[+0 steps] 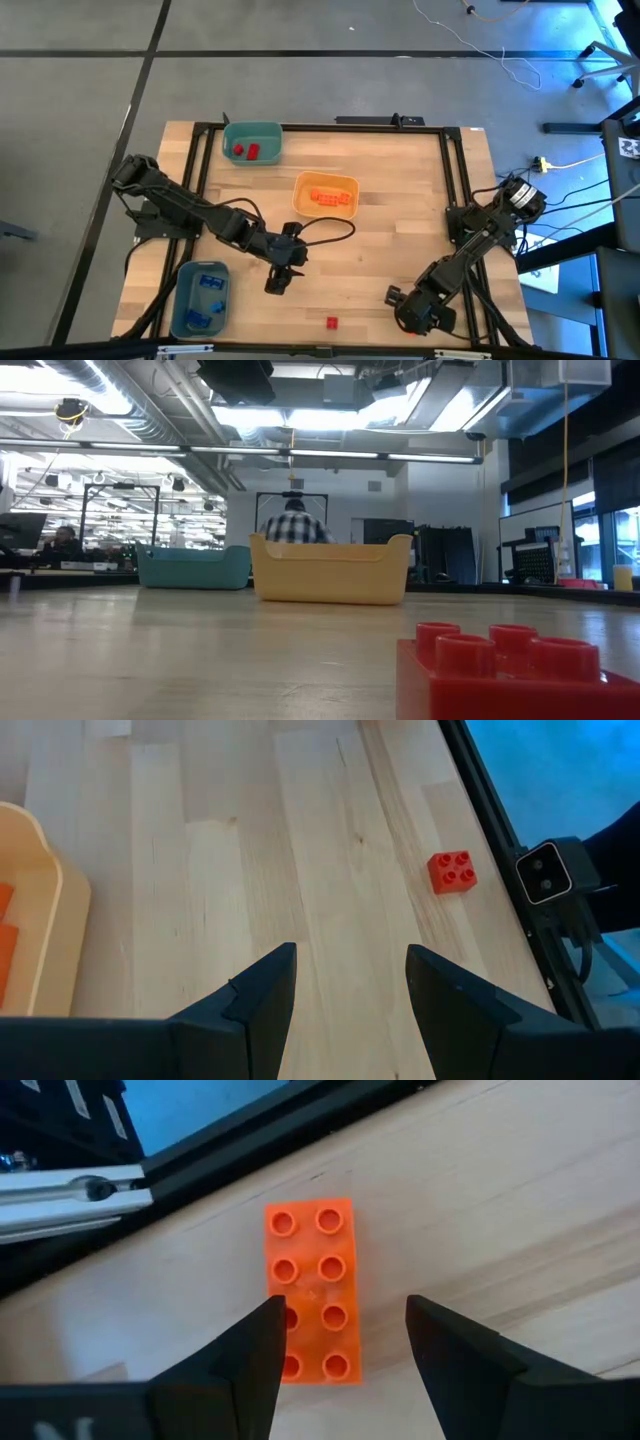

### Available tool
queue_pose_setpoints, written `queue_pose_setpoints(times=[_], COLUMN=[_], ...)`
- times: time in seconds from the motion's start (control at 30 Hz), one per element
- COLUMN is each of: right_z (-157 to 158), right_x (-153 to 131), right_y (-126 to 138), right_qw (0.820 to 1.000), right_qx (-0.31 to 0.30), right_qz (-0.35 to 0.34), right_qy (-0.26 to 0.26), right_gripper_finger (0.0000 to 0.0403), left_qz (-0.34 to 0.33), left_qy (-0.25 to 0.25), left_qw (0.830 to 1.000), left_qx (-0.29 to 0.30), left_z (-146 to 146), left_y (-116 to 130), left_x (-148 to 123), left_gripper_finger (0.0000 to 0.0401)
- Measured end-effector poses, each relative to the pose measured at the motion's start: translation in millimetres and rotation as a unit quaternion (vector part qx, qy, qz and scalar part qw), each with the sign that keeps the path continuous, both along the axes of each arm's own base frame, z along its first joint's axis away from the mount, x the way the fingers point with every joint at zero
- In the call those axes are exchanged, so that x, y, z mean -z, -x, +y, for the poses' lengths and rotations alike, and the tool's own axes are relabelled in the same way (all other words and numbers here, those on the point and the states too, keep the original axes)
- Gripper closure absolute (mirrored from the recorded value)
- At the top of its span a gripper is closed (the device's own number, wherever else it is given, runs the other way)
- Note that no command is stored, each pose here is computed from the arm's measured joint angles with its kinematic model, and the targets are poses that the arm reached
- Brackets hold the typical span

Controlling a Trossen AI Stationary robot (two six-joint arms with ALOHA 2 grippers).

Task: Sort & place blocks by color
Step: Put the orange 8 stud game piece into the yellow bin

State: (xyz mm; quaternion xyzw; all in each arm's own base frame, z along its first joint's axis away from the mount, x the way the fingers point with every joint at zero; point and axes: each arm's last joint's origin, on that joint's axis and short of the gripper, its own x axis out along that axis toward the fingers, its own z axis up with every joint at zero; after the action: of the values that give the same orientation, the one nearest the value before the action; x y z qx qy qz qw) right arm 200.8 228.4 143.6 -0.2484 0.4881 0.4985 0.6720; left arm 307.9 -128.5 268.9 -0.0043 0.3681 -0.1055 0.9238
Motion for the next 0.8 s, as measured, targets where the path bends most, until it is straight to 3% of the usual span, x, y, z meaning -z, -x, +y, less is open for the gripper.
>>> queue_pose_setpoints(times=[0.2, 0.4, 0.8], right_z=[5.4, 6.5, 13.1], right_x=[-13.2, -21.2, -13.9], right_y=[-6.2, -6.4, 1.5], right_qw=[1.000, 1.000, 0.999], right_qx=[0.004, 0.002, 0.018], right_qz=[-0.021, 0.000, 0.028], right_qy=[0.001, 0.009, 0.002], right_gripper_finger=[0.0194, 0.0194, 0.0194], left_qz=[0.000, 0.000, 0.000], left_qy=[0.000, 0.000, 0.000], left_qw=[1.000, 1.000, 1.000], left_qx=[0.000, 0.000, 0.000], left_z=[0.1, 0.1, 0.1], left_y=[0.0, 0.0, 0.0], left_x=[0.0, 0.0, -0.1], left_gripper_finger=[0.0218, 0.0218, 0.0218])
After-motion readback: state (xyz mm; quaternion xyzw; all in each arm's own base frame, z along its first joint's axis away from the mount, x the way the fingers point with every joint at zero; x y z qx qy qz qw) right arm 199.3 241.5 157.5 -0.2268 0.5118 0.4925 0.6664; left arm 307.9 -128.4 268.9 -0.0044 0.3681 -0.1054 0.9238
